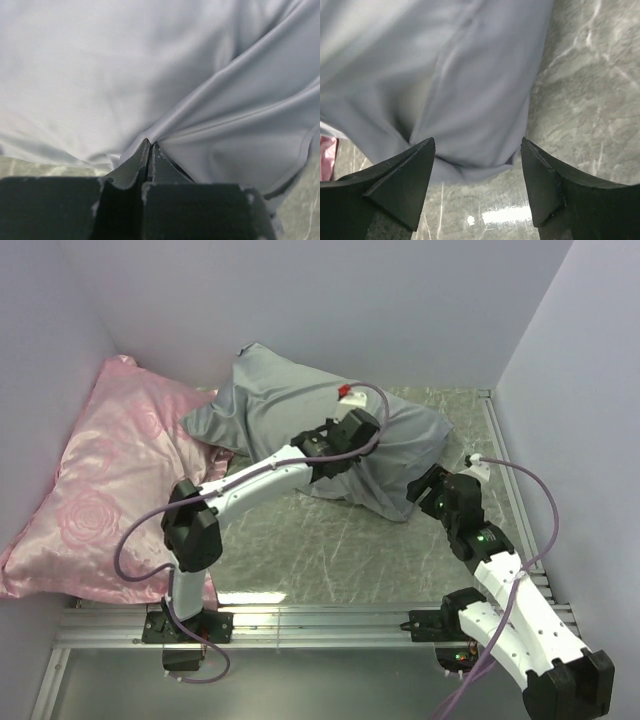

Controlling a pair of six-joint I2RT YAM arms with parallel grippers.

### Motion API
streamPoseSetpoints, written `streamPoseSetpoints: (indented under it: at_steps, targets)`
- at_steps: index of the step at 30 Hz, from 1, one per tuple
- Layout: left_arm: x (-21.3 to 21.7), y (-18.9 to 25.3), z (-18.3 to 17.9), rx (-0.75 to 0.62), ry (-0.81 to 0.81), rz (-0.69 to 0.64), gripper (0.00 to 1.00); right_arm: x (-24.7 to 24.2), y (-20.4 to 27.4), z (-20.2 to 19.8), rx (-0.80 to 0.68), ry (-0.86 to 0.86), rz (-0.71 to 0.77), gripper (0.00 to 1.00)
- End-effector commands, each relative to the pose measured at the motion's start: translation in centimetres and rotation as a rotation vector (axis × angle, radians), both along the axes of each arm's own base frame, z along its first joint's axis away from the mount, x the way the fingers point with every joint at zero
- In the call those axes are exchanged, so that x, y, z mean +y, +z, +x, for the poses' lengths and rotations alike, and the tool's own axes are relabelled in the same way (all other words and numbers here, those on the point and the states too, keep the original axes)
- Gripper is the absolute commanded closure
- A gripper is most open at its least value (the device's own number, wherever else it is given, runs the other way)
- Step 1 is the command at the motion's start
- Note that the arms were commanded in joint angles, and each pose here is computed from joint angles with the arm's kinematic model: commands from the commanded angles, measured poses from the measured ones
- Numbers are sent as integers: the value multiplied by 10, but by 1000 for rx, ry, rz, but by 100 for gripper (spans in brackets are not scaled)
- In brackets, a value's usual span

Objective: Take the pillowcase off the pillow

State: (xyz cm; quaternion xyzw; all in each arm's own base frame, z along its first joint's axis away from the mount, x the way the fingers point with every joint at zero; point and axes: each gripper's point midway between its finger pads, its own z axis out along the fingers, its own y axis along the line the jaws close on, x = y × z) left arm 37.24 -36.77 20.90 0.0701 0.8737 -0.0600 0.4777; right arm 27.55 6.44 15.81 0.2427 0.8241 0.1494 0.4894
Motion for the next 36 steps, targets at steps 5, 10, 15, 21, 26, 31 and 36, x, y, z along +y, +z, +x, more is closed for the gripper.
streamPoseSetpoints:
  at_steps: [5, 10, 15, 21, 26, 31, 36]
  targets:
    - [29, 70, 14, -101, 76, -117, 100, 22, -9, 16, -13, 96, 41, 25]
    - [29, 62, 14, -85, 77, -107, 100, 38, -3, 26, -36, 153, 65, 24]
    - [32, 40, 16, -44, 81, -99, 100, 40, 26, 19, -116, 137, 52, 19]
    - [32, 36, 16, -28, 74, -121, 100, 47, 15, 39, -32, 135, 19, 22]
    - [32, 28, 27, -4, 66, -142, 100, 47, -24, 40, 45, 103, 26, 39]
    - [36, 4, 44, 43, 76, -135, 100, 25, -40, 20, 67, 15, 17, 77]
    - [53, -18, 68, 82, 124, -145, 100, 8, -54, 4, 113, -28, 31, 88]
